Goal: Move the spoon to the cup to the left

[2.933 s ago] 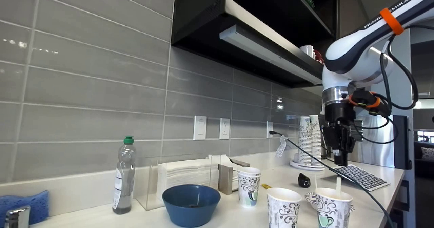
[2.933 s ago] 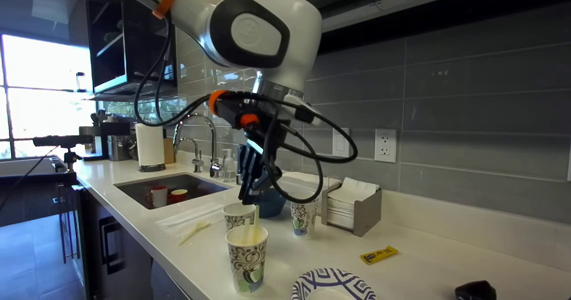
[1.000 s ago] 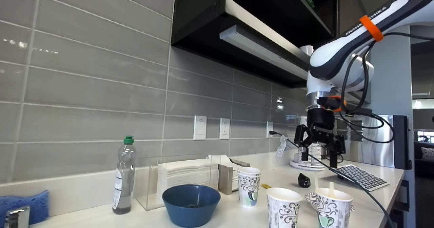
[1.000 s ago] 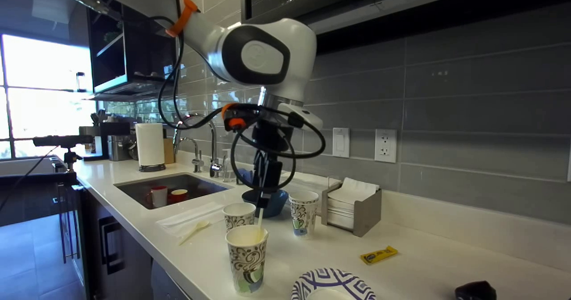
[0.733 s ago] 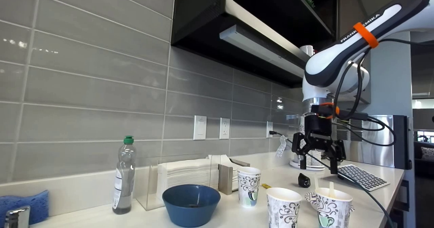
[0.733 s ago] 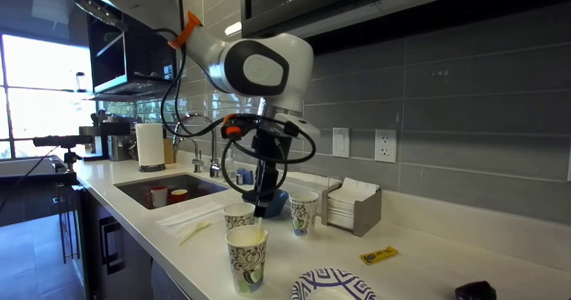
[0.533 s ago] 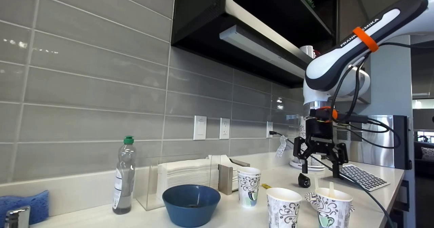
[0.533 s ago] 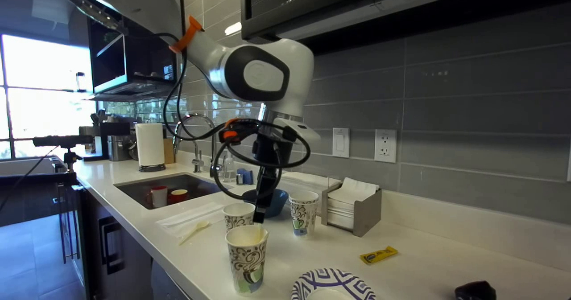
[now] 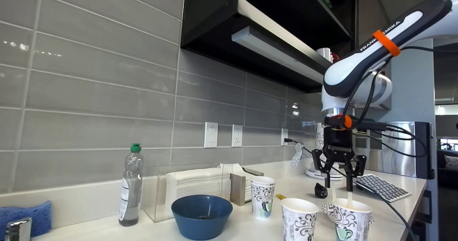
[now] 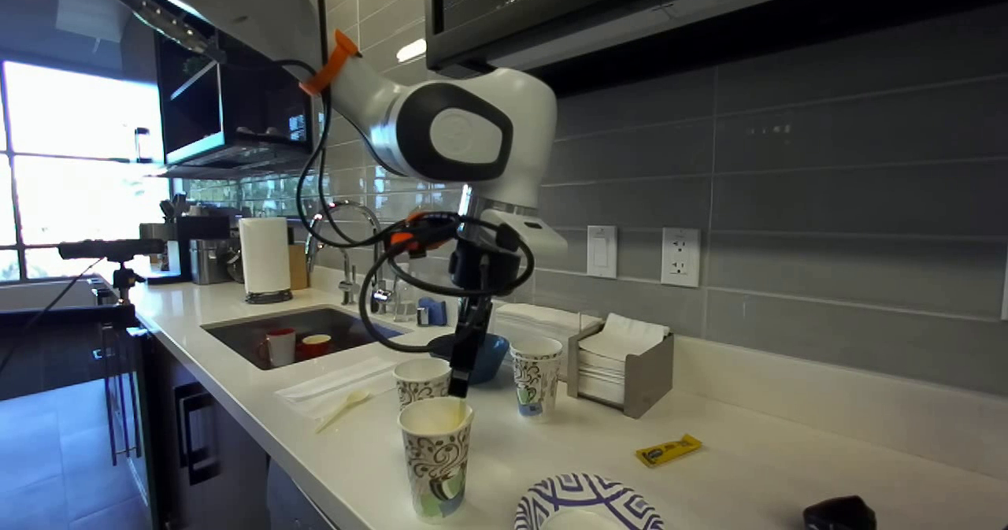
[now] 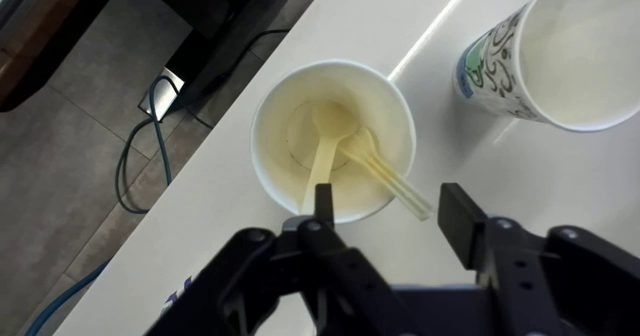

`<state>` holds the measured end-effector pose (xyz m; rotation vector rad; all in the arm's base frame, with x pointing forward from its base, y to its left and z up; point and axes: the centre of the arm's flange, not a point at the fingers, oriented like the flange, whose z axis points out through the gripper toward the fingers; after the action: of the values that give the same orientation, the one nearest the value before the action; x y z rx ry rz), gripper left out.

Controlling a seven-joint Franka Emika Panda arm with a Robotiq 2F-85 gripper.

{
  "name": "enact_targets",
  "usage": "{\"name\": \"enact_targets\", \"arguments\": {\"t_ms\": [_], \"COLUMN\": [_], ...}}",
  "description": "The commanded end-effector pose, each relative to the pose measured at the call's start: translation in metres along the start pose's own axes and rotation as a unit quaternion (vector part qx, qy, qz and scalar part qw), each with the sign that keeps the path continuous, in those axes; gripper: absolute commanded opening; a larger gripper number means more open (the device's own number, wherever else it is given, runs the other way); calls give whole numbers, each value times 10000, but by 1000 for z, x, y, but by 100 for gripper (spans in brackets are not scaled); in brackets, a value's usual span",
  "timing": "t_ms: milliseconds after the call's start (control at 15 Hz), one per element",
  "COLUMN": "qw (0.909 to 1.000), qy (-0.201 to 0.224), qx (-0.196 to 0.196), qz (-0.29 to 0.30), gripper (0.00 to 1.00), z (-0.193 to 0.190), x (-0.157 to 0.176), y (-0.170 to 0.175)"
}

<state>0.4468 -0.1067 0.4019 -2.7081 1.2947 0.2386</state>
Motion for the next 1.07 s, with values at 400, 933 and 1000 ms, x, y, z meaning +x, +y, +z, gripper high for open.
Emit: {"name": "enact_targets", "arguments": {"t_ms": [400,933,1000], "qw": [9996,9987,9983], "qy": [106,287,368], "qx": [35,-68,-95], "qz": [245,419,441], "gripper": [2,1,1], "z": [0,-21,-28], "x": [2,-7,-10], "y": [2,15,17]}}
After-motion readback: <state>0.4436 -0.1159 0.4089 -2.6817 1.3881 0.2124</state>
